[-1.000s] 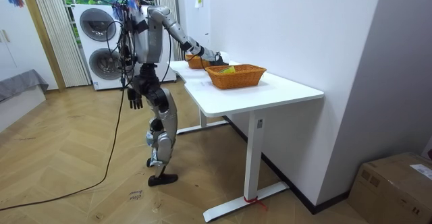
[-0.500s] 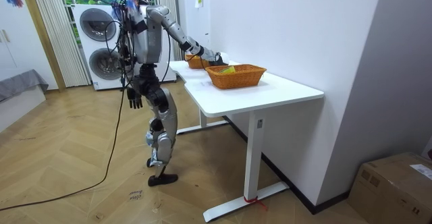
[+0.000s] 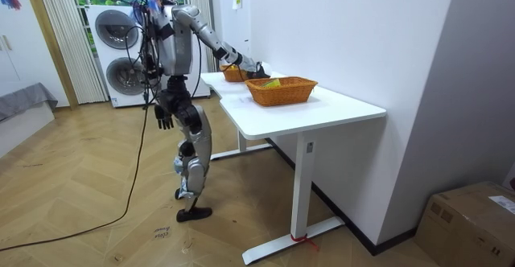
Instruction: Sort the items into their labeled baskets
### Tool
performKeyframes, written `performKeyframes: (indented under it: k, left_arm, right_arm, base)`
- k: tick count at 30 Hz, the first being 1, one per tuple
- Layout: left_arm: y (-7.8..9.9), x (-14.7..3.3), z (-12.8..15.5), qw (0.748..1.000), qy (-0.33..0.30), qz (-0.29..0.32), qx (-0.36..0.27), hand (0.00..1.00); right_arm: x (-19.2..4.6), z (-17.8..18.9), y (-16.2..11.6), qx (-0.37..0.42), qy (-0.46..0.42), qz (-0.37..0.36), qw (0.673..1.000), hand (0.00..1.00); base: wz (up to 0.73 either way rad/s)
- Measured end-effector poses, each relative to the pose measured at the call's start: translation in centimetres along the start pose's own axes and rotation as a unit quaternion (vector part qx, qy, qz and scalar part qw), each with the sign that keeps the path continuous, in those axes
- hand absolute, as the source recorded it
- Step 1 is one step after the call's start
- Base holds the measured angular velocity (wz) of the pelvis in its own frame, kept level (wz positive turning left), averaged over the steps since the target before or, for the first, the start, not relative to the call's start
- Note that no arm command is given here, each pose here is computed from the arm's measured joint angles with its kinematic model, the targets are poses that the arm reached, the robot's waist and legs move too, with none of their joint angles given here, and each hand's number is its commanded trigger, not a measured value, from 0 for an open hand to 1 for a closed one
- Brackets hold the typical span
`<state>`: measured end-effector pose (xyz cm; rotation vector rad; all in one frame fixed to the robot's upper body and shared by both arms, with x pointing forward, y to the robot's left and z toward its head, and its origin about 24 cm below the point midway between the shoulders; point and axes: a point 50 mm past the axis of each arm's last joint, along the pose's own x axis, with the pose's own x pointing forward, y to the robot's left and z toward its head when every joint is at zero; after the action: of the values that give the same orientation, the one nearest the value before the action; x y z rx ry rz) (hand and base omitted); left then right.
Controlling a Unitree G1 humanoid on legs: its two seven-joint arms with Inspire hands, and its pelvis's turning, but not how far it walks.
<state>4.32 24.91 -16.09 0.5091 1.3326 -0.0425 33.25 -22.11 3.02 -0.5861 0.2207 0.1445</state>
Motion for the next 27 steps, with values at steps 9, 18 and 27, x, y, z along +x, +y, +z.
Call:
performKeyframes:
  k: [9, 18, 27]
  left_arm:
    - [0.3, -0.1, -0.5, 1.000, 0.009, 0.004, -0.015, 0.00]
    - [0.0, -0.5, -2.7, 0.999, 0.036, 0.001, -0.039, 0.00]
    - [0.2, -0.5, -2.9, 0.998, 0.040, -0.001, -0.040, 0.00]
  right_arm:
    - [-0.4, -0.1, 0.1, 0.013, 0.003, 0.014, 1.000, 1.00]
    - [-1.4, -1.3, 0.5, 0.014, 0.027, 0.025, 0.999, 1.00]
    - [-1.4, 0.6, -0.9, 0.013, -0.012, 0.004, 1.000, 1.00]
  base:
    - [0.00]
    - [-0.14]
    - [-0.10]
